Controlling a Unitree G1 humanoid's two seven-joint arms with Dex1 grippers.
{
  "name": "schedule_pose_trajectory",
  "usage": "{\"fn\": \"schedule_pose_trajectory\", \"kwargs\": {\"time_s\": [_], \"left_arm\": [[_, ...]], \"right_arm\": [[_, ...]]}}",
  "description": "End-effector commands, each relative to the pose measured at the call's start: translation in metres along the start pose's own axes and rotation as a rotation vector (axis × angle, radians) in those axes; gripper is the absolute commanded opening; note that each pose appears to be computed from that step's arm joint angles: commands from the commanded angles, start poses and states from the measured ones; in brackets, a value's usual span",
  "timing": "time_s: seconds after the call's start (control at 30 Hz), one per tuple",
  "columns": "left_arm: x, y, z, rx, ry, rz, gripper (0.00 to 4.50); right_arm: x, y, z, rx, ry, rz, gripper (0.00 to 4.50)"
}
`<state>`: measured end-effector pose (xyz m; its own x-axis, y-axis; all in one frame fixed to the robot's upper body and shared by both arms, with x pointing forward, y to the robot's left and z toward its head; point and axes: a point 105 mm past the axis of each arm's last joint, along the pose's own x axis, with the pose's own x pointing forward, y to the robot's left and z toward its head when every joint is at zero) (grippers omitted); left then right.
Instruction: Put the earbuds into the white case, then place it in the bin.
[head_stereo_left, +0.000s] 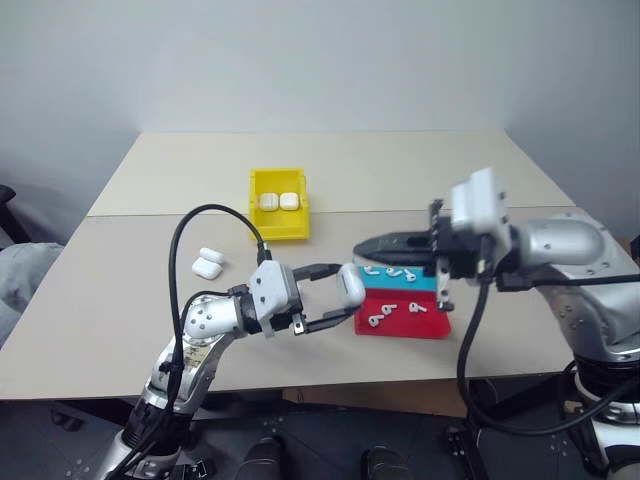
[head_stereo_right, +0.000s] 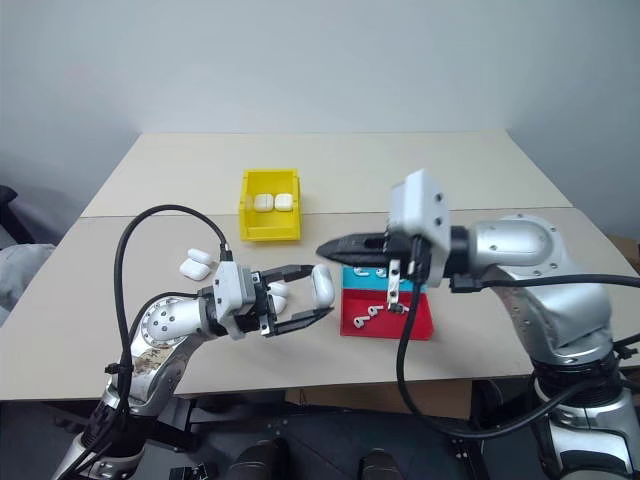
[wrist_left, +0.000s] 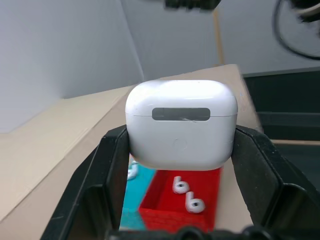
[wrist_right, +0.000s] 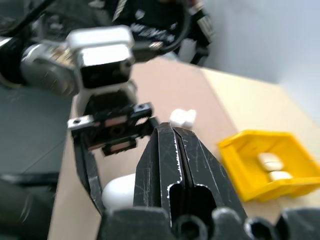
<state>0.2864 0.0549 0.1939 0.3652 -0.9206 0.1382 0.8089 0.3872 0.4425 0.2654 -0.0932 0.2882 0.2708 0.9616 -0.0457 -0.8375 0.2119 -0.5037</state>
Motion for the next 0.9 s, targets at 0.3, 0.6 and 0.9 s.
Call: {"fn": "schedule_pose_trajectory", "kwargs": {"time_s": [0.3, 0.6, 0.9], "left_arm": [[0.027, 0.137, -0.033, 0.009, 0.281, 0.670, 2.77], [0.031, 0.183, -0.055, 0.034, 0.373, 0.878, 2.77], [0.033, 0.186, -0.067, 0.026, 0.391, 0.909, 2.77]], "right_arm": [[-0.022, -0.010, -0.007, 0.017, 0.042, -0.183, 0.02], [-0.028, -0.010, -0.015, 0.029, 0.083, -0.247, 0.02], [-0.031, -0.006, -0.023, 0.054, 0.120, -0.254, 0.02]]}}
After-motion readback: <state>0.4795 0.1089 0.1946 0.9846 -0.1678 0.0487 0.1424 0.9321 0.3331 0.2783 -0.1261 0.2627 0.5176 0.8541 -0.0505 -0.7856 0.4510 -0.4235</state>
